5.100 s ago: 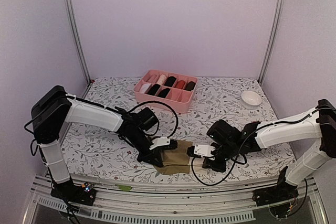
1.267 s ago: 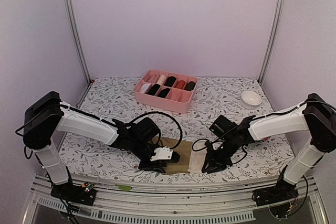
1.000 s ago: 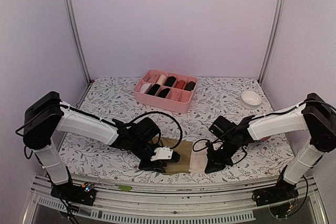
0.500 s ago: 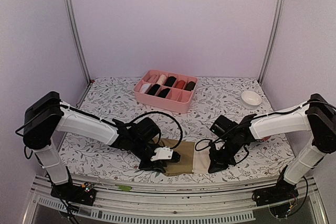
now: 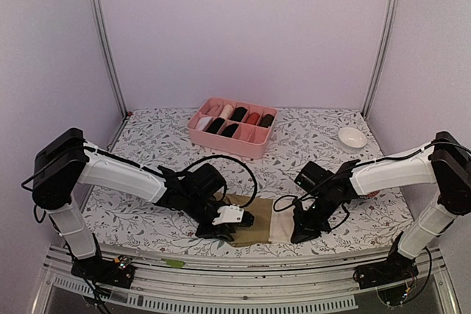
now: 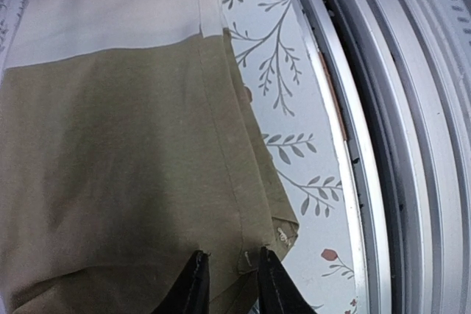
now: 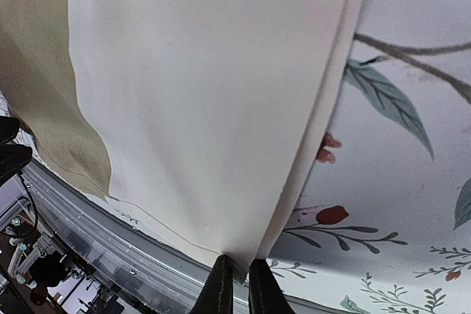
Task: Roll the underwear
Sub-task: Adjust the underwear at the center of the board.
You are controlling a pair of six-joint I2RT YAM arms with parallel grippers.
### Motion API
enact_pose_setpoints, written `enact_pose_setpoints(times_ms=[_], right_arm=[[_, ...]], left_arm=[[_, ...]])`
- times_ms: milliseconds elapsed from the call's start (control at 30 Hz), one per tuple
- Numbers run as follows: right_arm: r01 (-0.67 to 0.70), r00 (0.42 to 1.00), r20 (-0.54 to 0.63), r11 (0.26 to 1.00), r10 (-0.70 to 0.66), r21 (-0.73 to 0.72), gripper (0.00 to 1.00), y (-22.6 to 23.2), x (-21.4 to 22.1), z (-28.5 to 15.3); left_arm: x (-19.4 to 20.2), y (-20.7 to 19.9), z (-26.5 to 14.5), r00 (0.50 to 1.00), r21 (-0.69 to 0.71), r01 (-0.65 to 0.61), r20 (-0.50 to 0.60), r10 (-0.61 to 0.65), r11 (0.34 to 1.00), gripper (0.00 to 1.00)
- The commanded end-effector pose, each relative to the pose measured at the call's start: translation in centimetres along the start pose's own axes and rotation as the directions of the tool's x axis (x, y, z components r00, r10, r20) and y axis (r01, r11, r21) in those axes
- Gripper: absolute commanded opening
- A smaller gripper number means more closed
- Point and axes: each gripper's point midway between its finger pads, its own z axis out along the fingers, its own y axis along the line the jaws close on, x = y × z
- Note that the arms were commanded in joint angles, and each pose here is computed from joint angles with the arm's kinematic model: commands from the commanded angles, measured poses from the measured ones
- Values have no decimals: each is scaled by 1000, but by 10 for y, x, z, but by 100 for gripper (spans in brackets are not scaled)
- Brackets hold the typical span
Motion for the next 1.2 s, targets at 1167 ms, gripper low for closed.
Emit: enact_pose_setpoints(times_ms=[1167], right_arm=[[5, 1000, 28, 1000, -5, 4, 0, 13, 2, -19]], left_arm=[[-15, -12, -6, 992, -6, -119, 44, 119, 993, 19]])
